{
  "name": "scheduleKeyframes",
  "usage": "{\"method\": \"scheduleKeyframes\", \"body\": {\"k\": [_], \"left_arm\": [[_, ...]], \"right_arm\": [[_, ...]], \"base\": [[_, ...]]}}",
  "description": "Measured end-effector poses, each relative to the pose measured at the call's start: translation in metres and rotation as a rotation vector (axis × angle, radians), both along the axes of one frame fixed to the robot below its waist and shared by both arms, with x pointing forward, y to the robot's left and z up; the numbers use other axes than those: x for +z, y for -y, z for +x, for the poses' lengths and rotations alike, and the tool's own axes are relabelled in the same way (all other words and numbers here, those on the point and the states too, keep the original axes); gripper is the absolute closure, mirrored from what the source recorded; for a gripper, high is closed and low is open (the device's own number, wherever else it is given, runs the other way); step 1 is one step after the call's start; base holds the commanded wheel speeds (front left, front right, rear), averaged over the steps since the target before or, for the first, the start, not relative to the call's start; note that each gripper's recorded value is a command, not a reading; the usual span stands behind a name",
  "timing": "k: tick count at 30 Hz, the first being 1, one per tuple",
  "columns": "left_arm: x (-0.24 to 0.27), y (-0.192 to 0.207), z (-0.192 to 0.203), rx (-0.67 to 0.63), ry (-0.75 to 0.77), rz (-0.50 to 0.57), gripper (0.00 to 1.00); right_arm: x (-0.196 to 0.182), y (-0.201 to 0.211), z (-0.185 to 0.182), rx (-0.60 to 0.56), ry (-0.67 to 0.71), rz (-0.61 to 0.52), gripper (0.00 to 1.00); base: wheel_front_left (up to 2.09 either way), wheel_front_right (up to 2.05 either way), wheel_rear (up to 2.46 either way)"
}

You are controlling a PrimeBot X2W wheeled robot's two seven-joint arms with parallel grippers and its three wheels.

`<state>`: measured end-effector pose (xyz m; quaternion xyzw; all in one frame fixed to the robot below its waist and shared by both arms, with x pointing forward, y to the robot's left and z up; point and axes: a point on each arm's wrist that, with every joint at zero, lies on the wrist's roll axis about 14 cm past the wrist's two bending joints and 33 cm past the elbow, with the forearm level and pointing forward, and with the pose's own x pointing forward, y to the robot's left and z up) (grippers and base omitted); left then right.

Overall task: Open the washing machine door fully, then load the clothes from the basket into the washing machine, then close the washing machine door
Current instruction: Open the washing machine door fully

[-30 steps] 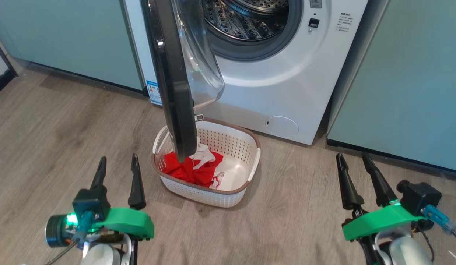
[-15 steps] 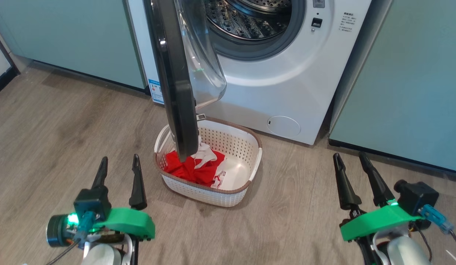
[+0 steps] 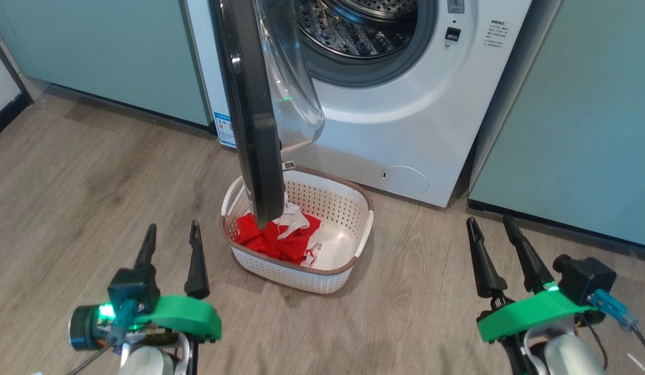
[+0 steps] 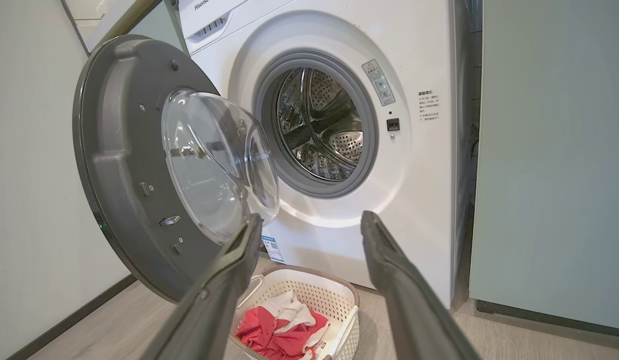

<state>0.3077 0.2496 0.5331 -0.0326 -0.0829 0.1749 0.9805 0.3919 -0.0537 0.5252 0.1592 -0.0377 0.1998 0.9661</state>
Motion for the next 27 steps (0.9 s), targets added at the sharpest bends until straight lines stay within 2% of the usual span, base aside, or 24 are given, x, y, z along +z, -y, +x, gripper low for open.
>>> {"method": "scheduleKeyframes", "body": {"k": [1,2,3,16,22,27], "left_arm": [[0.0,0.0,0.0,-0.004,0.001,-0.006,0.09],[-0.001,0.001,0.0,-0.01,0.001,-0.017,0.64],[-0.002,0.001,0.0,-0.013,0.0,-0.025,1.0],[0.048,-0.008,0.003,0.015,0.155,-0.013,1.0],[0.143,-0.006,0.025,-0.008,0.422,0.053,1.0],[0.184,-0.004,0.039,-0.019,0.533,0.068,1.0]], "right_arm": [[0.0,0.0,0.0,0.001,0.001,0.0,0.0],[0.001,-0.001,0.0,0.003,0.004,0.001,0.0],[0.002,-0.002,0.0,0.005,0.005,0.001,0.0],[-0.004,-0.008,-0.002,0.026,-0.007,-0.005,0.0],[-0.009,-0.009,-0.002,0.031,-0.019,-0.014,0.0],[-0.014,-0.008,-0.007,0.033,-0.032,-0.019,0.0]], "base": [[0.0,0.0,0.0],[0.0,0.0,0.0],[0.0,0.0,0.0],[0.0,0.0,0.0],[0.0,0.0,0.0],[0.0,0.0,0.0]]}}
